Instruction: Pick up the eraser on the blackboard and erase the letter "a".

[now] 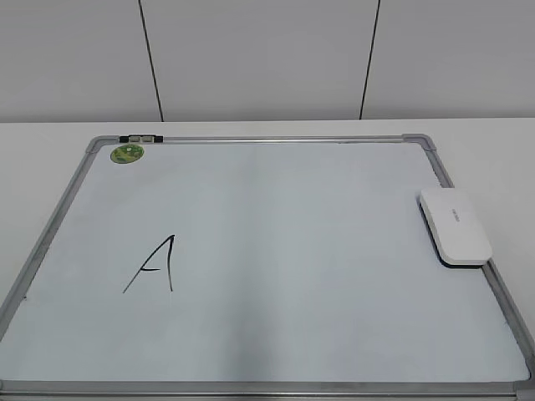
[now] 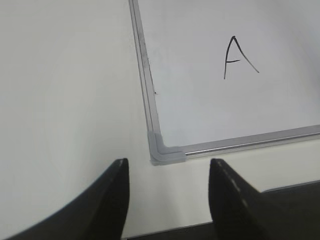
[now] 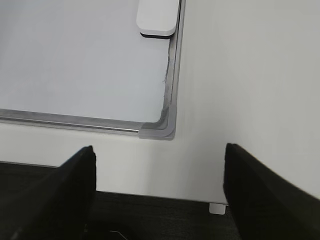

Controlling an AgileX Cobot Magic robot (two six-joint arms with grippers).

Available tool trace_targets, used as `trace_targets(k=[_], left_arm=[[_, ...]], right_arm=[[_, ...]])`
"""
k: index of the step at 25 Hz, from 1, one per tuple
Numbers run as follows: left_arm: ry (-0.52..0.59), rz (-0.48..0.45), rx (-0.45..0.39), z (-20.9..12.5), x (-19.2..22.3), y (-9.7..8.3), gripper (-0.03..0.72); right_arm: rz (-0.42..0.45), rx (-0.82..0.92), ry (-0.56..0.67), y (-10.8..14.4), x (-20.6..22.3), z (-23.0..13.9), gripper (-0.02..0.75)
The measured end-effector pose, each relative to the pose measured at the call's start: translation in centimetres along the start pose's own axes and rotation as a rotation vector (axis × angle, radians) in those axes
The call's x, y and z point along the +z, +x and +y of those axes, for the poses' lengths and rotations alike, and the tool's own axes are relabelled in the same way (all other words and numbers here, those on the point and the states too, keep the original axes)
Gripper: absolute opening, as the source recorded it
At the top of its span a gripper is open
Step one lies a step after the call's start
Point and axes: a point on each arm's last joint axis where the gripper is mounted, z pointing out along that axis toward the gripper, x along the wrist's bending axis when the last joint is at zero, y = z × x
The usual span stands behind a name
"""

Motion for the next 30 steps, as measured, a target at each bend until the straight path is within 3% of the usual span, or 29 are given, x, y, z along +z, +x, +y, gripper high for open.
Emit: trace_targets(k=[20, 30], left_arm=[[-0.020, 0.011, 0.001, 0.0, 0.5, 0.1, 0.379], [-0.020, 0.011, 0.001, 0.0, 0.5, 0.1, 0.321]], right_arm=[[0.000, -0.001, 0.013, 0.0, 1.1, -0.5, 0.589], [0.000, -0.001, 0.013, 0.0, 1.1, -0.5, 0.589]])
